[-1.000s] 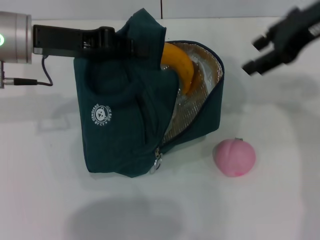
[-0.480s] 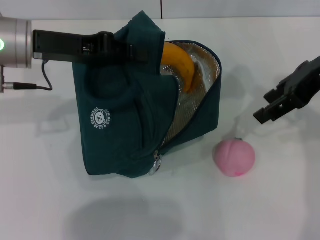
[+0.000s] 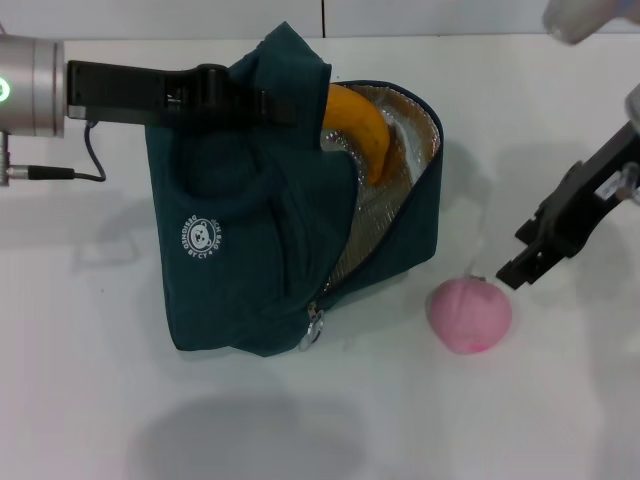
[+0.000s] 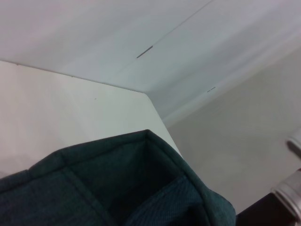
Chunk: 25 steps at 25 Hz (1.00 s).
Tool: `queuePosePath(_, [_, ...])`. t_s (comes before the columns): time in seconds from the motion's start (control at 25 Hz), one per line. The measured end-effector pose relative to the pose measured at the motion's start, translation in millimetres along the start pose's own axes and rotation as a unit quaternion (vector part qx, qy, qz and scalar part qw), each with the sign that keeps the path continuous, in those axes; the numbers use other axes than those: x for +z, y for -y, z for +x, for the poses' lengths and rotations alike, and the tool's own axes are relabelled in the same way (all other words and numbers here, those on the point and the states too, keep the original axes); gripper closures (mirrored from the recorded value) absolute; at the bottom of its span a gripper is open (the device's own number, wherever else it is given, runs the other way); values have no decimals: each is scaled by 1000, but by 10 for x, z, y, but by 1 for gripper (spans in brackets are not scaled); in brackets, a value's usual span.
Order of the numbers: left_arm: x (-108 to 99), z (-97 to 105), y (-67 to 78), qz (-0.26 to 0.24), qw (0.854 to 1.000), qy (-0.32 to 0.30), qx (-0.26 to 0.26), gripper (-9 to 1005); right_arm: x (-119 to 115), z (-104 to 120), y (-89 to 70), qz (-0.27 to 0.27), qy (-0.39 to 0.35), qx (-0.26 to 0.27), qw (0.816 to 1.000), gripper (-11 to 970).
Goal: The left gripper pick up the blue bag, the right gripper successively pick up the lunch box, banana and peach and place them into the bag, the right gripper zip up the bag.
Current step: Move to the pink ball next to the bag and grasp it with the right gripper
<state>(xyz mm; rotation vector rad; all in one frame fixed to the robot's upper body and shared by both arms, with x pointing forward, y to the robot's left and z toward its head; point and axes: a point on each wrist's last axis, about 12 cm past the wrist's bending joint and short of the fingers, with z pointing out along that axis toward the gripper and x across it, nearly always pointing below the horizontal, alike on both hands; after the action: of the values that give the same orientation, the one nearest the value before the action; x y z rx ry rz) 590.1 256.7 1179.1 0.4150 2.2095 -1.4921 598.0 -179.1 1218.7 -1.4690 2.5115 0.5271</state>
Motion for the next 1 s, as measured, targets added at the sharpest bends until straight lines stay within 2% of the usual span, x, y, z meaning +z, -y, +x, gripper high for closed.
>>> queuePosePath(0.28, [2, 3, -1, 0, 1000, -1, 1, 923, 259, -23, -34, -18, -20, -7, 1000, 323])
queuePosePath(0.68, [8, 7, -1, 1, 1000, -1, 3, 923, 407, -39, -27, -3, -27, -19, 999, 324])
queuePosePath(1.0, [20, -6, 9, 1, 1000, -3, 5, 922, 524, -66, -63, -14, -30, -26, 999, 340])
